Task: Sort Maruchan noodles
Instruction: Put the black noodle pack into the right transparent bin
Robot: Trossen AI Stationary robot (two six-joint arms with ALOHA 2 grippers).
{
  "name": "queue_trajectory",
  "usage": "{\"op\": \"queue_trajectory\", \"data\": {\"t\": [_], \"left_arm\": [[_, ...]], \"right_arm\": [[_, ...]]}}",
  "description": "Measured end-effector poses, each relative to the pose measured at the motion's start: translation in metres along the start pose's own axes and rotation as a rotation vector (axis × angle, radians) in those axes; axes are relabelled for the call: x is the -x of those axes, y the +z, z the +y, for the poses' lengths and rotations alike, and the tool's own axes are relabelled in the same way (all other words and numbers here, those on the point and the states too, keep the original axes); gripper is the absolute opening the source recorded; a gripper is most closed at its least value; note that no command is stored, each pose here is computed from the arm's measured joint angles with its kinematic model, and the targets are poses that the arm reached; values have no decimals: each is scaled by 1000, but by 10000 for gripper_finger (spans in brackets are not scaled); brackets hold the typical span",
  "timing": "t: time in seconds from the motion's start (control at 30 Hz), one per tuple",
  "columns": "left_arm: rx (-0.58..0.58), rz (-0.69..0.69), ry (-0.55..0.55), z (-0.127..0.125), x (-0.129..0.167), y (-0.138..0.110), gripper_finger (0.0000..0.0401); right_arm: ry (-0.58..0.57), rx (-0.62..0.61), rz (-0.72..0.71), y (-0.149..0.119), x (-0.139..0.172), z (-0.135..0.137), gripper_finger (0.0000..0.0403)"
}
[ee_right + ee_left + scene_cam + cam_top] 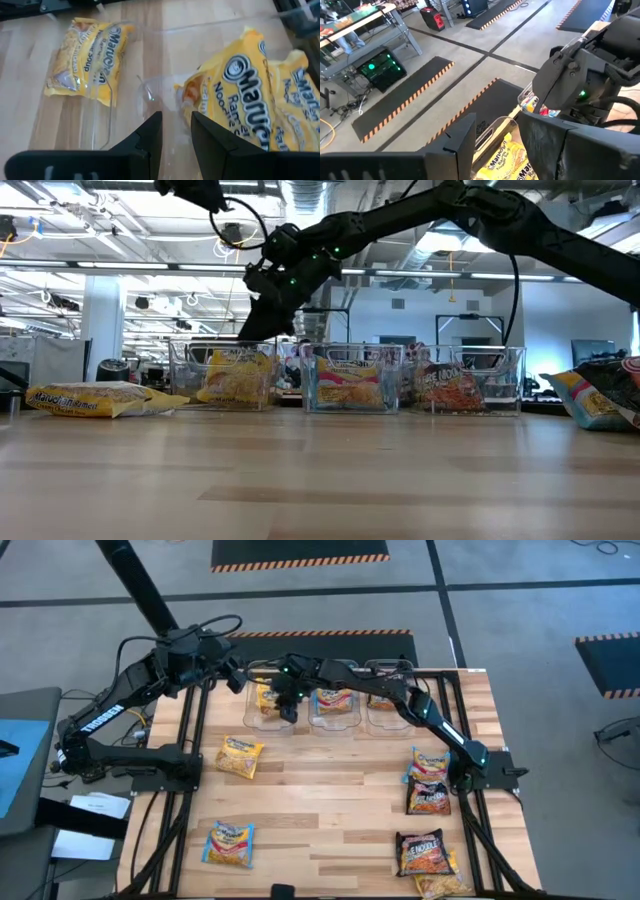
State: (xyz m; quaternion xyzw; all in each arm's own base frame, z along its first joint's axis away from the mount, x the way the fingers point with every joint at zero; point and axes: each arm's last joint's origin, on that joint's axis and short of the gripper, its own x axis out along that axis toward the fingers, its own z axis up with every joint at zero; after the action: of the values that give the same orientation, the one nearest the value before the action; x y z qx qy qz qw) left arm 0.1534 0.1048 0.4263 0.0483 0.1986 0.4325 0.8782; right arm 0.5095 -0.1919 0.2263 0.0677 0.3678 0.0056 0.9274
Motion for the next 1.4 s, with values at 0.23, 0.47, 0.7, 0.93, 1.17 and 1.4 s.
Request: {"op": "queue_trajectory", "data": {"t": [0.23,0.47,0.7,0.93,1.17,1.4], "left_arm": [[-49,168,-22,-2,1,-17,141],[0,263,-105,-5,4,-27,141],[44,267,-278,-10,5,-27,141],[22,283,-373,-12,6,-29,141],[5,323,-479,-15,9,-33,141],[-71,313,-547,-19,12,-34,141]], "right_arm": [[0,-20,24,10,31,7,127],[-21,26,5,26,73,18,128],[-19,43,13,35,115,35,128],[22,7,122,31,145,65,156],[71,-133,335,16,162,104,198],[104,-217,584,-5,153,154,210]]}}
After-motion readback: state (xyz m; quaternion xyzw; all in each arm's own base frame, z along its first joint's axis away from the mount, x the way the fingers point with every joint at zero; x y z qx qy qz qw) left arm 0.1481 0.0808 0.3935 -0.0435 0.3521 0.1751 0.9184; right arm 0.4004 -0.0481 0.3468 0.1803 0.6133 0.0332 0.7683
